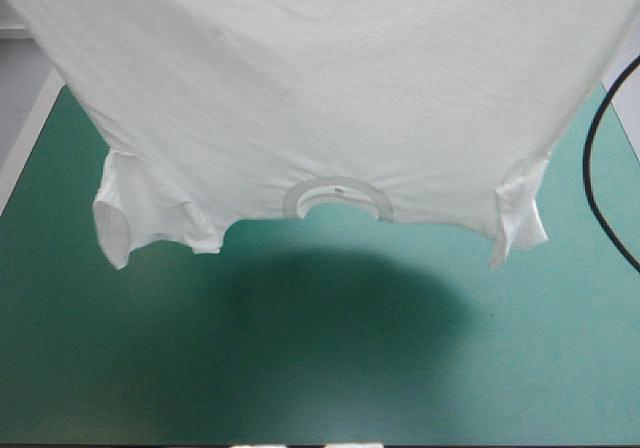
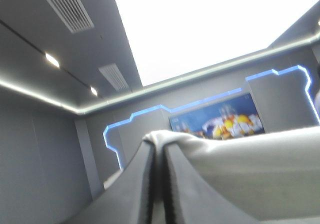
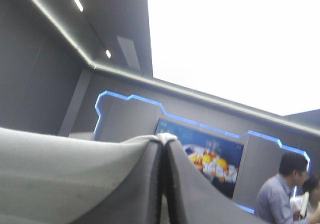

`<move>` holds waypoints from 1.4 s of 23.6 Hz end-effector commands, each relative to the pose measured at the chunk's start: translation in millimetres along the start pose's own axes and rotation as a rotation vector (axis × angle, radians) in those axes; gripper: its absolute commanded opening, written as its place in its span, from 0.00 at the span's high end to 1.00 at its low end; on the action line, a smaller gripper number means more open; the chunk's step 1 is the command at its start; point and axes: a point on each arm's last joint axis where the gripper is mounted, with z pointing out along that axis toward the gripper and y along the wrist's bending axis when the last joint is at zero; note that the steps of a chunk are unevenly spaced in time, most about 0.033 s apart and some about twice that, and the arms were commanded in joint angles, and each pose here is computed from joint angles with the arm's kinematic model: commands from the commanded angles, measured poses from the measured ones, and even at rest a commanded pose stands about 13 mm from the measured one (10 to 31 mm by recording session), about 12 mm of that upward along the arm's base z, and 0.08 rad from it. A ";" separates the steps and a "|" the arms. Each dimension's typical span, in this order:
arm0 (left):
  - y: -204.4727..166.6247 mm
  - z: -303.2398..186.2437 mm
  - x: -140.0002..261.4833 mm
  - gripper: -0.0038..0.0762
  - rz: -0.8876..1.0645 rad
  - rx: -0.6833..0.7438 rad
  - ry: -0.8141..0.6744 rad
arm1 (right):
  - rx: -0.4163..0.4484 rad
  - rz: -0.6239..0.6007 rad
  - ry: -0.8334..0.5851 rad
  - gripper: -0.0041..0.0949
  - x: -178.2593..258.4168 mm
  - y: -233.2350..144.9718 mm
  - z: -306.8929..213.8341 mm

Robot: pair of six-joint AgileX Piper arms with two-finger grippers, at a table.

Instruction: Fold the cloth

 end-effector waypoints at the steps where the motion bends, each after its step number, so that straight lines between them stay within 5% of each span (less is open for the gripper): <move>1: 12.9 -1.4 -37.2 0.93 0.002 -0.067 -0.178 | 0.073 -0.020 -0.183 0.96 -32.5 -10.7 -2.6; 7: 11.8 31.7 -32.9 0.93 -0.002 -0.060 -0.200 | 0.076 -0.010 -0.201 0.96 -22.6 -10.3 26.1; 18: -19.9 121.4 82.4 0.93 -0.035 -0.046 -0.093 | 0.061 0.023 -0.087 0.98 89.1 9.3 122.4; 23: 6.1 134.0 93.1 0.93 0.010 -0.168 -0.244 | 0.116 0.018 -0.235 0.98 103.6 8.9 145.8; 29: 22.6 137.5 142.9 0.93 -0.169 -0.052 0.110 | 0.032 0.006 -0.064 0.98 116.1 16.0 147.8; 33: -12.8 148.0 227.6 0.93 -0.315 0.086 0.515 | -0.004 0.027 0.350 0.97 186.7 25.9 157.3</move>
